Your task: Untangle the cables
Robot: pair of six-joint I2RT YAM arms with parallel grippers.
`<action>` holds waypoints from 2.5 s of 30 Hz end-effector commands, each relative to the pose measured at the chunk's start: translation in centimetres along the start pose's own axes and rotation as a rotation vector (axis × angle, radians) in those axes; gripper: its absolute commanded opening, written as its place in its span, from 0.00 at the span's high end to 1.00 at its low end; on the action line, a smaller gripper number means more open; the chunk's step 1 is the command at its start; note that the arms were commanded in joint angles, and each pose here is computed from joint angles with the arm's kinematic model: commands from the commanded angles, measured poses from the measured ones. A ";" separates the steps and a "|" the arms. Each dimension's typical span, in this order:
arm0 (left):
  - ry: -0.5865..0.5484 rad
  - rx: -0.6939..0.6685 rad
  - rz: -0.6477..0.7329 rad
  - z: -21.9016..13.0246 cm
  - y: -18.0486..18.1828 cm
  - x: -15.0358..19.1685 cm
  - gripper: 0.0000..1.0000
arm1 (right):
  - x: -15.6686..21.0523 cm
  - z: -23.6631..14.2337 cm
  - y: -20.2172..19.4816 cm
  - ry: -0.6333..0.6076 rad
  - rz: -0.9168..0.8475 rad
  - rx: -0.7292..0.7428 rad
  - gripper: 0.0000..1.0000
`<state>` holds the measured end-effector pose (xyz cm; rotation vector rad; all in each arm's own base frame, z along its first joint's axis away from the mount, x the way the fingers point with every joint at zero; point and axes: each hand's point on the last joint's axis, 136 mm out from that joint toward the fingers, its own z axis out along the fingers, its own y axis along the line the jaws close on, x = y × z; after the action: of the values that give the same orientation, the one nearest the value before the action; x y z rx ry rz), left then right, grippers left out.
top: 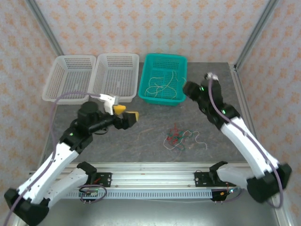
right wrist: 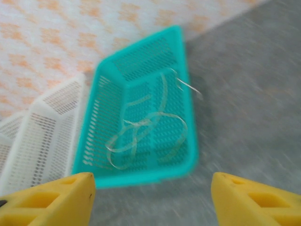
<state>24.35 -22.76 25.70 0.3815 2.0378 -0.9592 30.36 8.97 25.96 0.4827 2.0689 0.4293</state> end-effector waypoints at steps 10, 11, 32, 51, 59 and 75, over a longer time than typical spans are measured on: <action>0.165 -0.172 -0.157 14.9 -0.5 7.2 0.12 | 16.1 -0.6 -12.6 0.457 0.161 0.408 0.32; 0.171 -0.192 -0.177 15.1 -0.1 7.7 0.15 | 17.1 -0.3 -12.2 0.501 0.168 0.387 0.32; 0.373 -0.437 -0.752 12.8 -1.0 19.3 0.68 | 16.5 1.9 -2.0 0.587 0.135 -0.015 0.36; 0.393 -0.444 -0.726 16.1 -0.9 21.1 0.68 | 17.1 1.8 -2.5 0.594 0.148 -0.011 0.36; 0.410 -0.549 -0.679 15.8 1.1 22.2 0.70 | 16.8 1.8 -2.2 0.595 0.140 -0.016 0.36; 0.334 -0.595 -0.585 14.7 2.1 19.8 1.00 | 18.6 0.9 0.8 0.644 -0.024 -0.046 0.33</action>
<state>20.78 -35.31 2.06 -0.4429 2.7573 -0.6484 21.91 18.88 12.18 0.3281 2.6804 0.7430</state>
